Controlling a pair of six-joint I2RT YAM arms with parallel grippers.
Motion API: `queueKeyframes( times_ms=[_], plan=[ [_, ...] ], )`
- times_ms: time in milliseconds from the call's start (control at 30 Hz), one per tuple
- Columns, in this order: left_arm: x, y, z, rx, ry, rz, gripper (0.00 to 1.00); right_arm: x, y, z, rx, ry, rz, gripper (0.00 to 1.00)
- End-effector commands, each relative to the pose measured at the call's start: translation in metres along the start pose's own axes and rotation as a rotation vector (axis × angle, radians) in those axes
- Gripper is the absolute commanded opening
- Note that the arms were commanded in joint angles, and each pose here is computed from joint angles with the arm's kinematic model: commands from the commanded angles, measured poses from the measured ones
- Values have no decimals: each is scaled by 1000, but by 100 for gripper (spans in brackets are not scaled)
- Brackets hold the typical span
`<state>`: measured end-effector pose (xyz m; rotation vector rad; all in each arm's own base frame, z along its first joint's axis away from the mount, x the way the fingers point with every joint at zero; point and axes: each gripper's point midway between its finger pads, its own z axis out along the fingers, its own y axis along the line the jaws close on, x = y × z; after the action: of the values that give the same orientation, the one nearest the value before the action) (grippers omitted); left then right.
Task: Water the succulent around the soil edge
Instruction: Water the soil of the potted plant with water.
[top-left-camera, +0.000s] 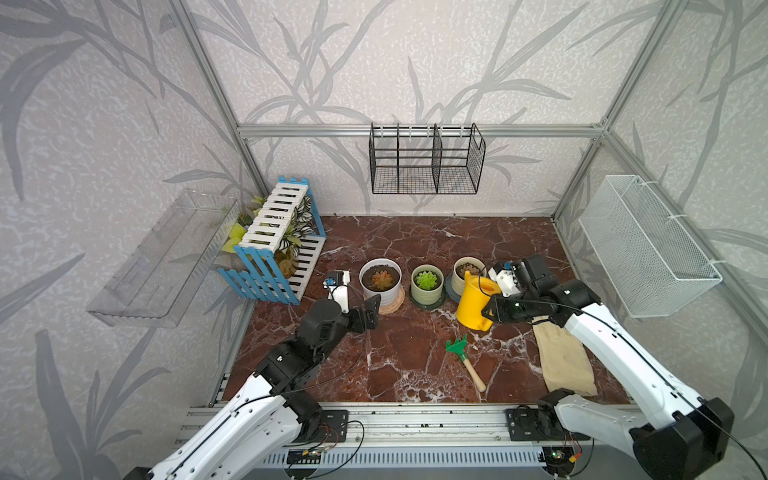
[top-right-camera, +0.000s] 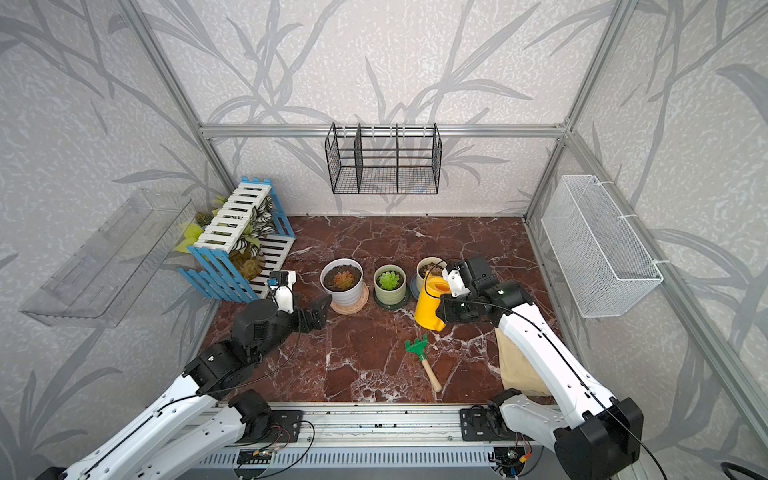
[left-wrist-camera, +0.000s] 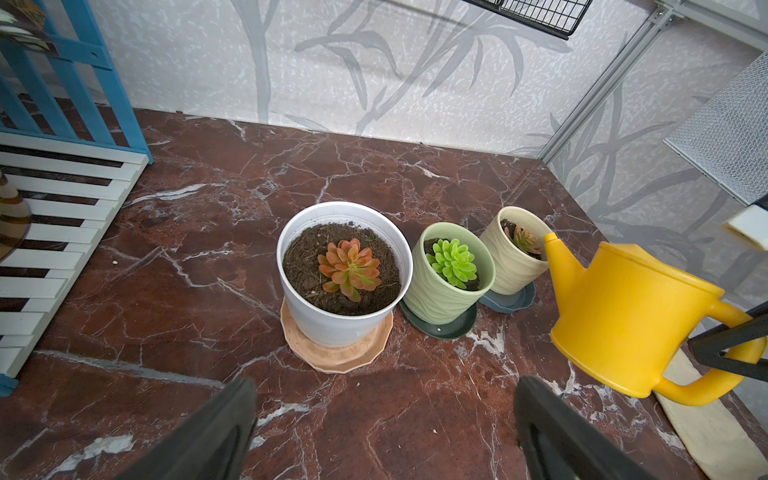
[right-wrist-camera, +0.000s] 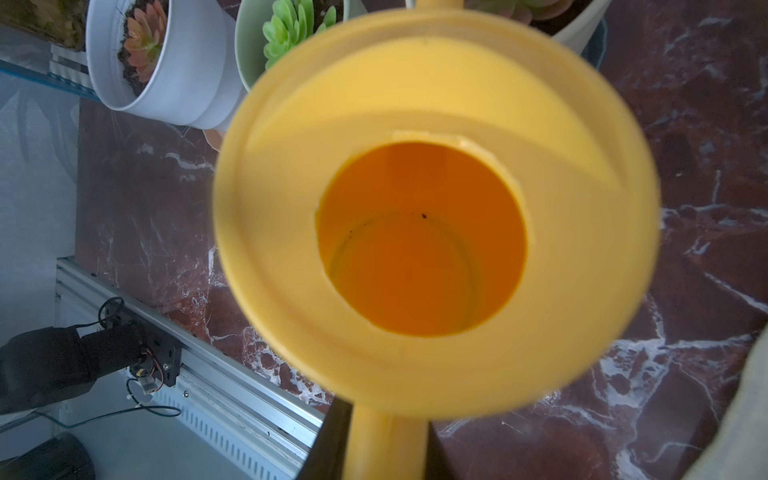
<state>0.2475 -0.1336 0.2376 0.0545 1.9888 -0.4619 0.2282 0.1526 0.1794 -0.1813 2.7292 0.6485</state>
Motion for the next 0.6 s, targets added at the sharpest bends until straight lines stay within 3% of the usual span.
queueKeyframes(
  times_ms=[0, 567],
  plan=[
    [0, 0, 2, 7, -6, -2, 100, -11, 22, -2, -78, -28, -67, 0],
    [1, 2, 4, 4, -1, -8, 100, 7, 64, -5, -217, -14, -249, 0]
  ],
)
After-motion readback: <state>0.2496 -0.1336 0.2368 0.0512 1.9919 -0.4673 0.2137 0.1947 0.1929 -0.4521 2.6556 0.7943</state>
